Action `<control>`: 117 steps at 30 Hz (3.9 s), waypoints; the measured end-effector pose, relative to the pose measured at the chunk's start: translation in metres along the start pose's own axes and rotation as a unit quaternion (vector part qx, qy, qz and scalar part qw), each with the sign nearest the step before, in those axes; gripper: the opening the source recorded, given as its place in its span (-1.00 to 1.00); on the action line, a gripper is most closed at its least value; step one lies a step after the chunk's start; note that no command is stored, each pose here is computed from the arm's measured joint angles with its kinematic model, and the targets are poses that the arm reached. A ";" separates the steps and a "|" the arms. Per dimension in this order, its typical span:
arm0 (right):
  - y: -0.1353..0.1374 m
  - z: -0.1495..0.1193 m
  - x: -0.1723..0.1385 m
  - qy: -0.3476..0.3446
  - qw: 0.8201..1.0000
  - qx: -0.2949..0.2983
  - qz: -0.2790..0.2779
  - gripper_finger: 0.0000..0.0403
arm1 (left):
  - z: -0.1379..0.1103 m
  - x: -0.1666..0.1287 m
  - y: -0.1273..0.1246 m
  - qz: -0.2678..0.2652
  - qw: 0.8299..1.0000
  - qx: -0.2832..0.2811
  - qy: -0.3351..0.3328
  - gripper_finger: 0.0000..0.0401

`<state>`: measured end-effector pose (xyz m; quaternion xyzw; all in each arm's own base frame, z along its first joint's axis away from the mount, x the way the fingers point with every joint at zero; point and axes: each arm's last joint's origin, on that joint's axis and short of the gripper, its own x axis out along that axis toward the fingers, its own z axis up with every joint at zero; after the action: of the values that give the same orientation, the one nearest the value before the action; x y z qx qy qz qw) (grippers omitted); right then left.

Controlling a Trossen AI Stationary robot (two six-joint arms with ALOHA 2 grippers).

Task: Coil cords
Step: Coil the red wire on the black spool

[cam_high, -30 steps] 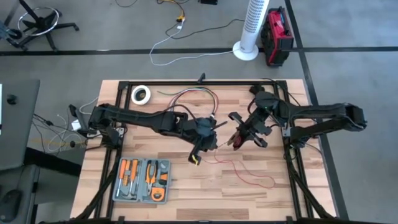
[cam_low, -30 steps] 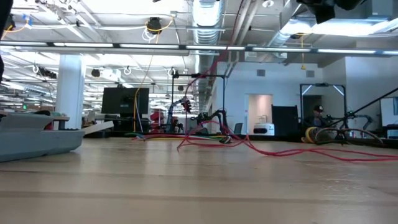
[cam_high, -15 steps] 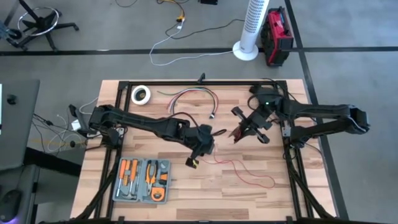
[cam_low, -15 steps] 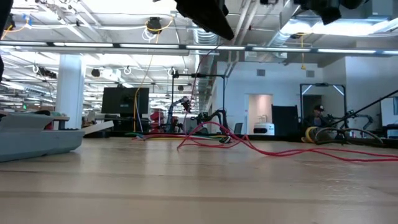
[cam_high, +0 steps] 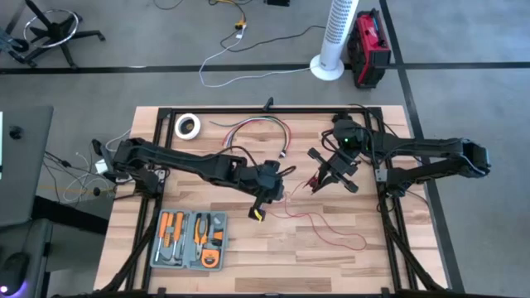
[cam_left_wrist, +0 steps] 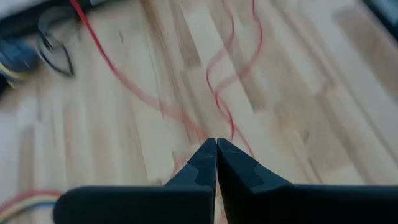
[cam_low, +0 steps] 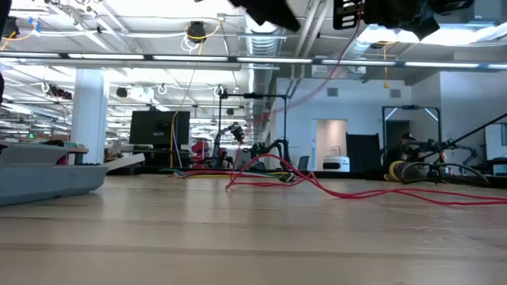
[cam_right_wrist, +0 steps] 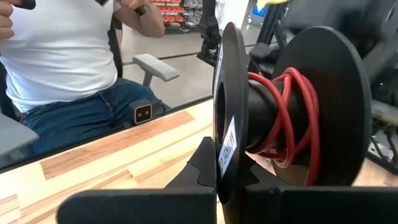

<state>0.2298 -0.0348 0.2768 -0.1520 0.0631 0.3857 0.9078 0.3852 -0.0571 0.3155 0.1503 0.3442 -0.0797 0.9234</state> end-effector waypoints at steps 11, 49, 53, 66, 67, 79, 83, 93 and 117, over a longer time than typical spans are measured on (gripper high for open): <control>0.008 -0.006 0.002 0.021 0.999 0.002 0.029 -1.00 | -0.002 0.006 0.012 0.073 0.992 -0.005 -0.099 -1.00; -0.050 -0.085 0.052 0.034 0.997 0.056 -0.026 -1.00 | -0.111 0.020 0.014 0.072 0.936 -0.165 -0.303 -0.66; -0.050 -0.086 0.052 0.040 0.997 0.058 -0.032 -1.00 | -0.112 0.020 0.015 0.091 0.935 -0.171 -0.298 -0.94; -0.055 -0.087 0.045 0.086 0.976 0.154 -0.130 -0.75 | -0.114 0.020 0.010 0.211 0.927 -0.173 -0.256 -1.00; -0.055 -0.086 0.044 0.092 0.972 0.164 -0.141 -0.72 | -0.114 0.020 0.010 0.225 0.925 -0.175 -0.253 -1.00; -0.052 -0.061 0.017 0.169 0.886 0.222 -0.370 -0.52 | -0.117 0.019 0.009 0.322 0.898 -0.203 -0.220 -1.00; -0.044 -0.050 0.003 0.199 0.849 0.233 -0.431 -0.53 | -0.118 0.019 0.007 0.342 0.893 -0.207 -0.208 -1.00; -0.002 -0.041 -0.001 0.206 0.786 0.217 -0.541 -0.95 | -0.120 0.016 0.011 0.405 0.850 -0.263 -0.210 -1.00; 0.004 -0.098 0.075 0.131 0.782 -0.114 -0.599 -0.76 | -0.121 0.015 0.009 0.430 0.827 -0.292 -0.214 -1.00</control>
<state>0.2790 -0.0126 0.1654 -0.3107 0.0333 -0.2544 0.9152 0.3243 -0.0088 0.2209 -0.0144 0.0456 0.3999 0.9153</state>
